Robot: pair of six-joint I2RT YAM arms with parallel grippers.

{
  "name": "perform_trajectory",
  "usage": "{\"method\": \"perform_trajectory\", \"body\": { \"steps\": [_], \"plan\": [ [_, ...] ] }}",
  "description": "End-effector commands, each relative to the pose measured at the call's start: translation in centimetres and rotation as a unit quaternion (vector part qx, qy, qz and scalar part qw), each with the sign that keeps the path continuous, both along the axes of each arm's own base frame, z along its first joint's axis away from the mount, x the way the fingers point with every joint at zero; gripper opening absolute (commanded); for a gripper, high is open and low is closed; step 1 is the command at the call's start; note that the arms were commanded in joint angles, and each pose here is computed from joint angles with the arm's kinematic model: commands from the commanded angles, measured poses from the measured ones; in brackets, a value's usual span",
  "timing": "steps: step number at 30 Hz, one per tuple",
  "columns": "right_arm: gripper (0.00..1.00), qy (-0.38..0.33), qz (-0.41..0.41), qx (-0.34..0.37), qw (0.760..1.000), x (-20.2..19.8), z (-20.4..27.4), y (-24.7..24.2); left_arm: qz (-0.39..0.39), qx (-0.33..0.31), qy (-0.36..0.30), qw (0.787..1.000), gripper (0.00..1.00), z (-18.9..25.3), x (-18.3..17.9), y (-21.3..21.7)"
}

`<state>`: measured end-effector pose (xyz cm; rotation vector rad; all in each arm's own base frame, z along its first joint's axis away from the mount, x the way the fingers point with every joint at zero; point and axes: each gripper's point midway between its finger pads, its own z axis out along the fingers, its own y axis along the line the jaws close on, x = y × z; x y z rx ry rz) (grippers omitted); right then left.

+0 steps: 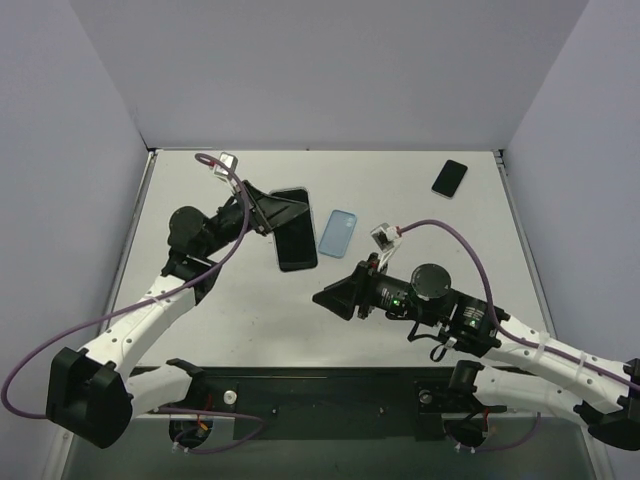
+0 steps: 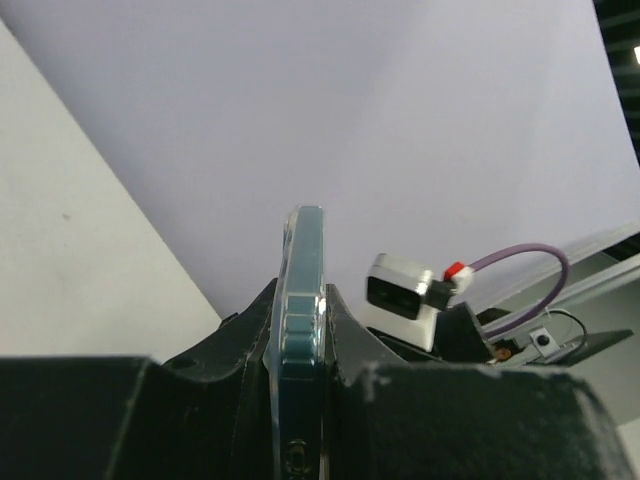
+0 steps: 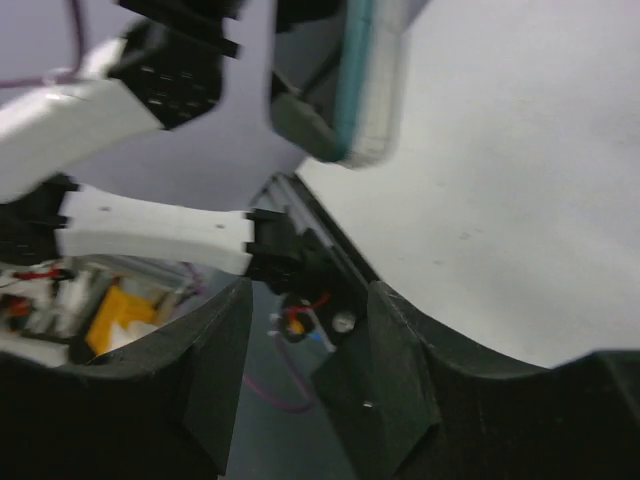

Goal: Take the phone out of the phone case
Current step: Remove the phone case from the phone.

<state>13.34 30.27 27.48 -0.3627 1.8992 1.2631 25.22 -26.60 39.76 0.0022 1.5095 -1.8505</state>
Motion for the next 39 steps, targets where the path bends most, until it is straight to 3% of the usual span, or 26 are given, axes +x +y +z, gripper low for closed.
{"method": "perform_trajectory", "body": {
  "steps": [1,10,21,39],
  "plan": [
    [0.43,0.019,0.103,0.189,0.976,-2.7,8.6,3.0,0.040,-0.002,-0.016,0.999,0.00,1.0,0.3,0.9],
    [0.33,0.049,0.098,0.243,0.964,-0.3,9.0,4.5,0.034,-0.010,-0.008,0.999,0.00,1.3,-0.4,1.1],
    [0.40,0.039,0.043,0.196,0.979,1.9,6.5,2.8,0.015,-0.031,-0.014,0.999,0.00,2.6,-0.9,1.0],
    [0.41,0.026,0.030,0.209,0.977,2.2,7.4,1.8,0.003,-0.044,-0.012,0.999,0.00,3.4,-1.2,0.9]
  ]
}}
